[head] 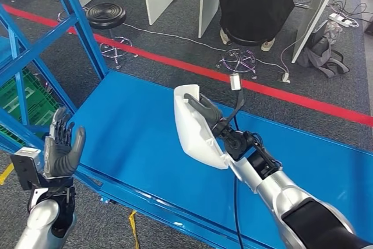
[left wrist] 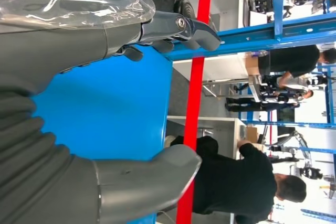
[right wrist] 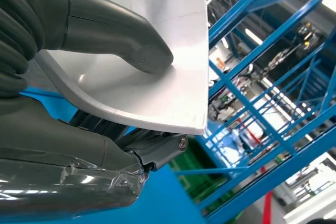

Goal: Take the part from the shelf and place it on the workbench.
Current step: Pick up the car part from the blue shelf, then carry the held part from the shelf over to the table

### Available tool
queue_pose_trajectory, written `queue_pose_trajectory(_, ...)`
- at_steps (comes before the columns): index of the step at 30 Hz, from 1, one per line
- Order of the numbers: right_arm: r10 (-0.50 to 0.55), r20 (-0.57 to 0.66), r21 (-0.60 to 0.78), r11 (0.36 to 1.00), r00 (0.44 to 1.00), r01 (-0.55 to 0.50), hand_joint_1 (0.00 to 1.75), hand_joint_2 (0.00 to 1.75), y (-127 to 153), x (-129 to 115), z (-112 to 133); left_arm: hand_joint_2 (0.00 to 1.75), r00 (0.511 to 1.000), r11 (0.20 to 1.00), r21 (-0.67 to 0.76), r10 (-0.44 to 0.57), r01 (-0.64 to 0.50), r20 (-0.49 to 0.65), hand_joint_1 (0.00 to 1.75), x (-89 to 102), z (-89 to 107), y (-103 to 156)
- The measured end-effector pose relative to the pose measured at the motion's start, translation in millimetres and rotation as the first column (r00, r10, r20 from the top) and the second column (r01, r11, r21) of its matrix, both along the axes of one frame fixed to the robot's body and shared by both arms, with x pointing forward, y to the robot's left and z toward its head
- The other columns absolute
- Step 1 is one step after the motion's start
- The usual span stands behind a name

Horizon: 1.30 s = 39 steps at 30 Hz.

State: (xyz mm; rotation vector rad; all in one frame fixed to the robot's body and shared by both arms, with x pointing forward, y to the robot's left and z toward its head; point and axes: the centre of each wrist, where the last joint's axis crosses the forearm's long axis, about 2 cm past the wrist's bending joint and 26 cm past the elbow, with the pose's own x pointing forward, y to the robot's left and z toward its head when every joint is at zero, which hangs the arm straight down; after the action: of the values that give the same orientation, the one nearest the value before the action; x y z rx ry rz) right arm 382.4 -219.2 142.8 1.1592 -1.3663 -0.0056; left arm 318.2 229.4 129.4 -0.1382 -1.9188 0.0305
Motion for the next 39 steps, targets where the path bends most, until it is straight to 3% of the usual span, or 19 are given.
queue_pose_trajectory(17, -0.062, 0.161, -0.006, 0.998, 0.985, 0.064, 1.75, 1.75, -26, 23, 57, 1.75, 0.999, 0.999, 0.003, -0.034, 0.034, 0.009, 0.00, 1.3, 1.5, -2)
queue_pose_trajectory(39, -0.073, 0.275, -0.005, 0.997, 0.959, 0.078, 1.75, 1.75, -37, 32, 95, 1.75, 0.999, 0.999, 0.009, -0.048, 0.048, 0.011, 0.00, 1.7, 2.1, -3)
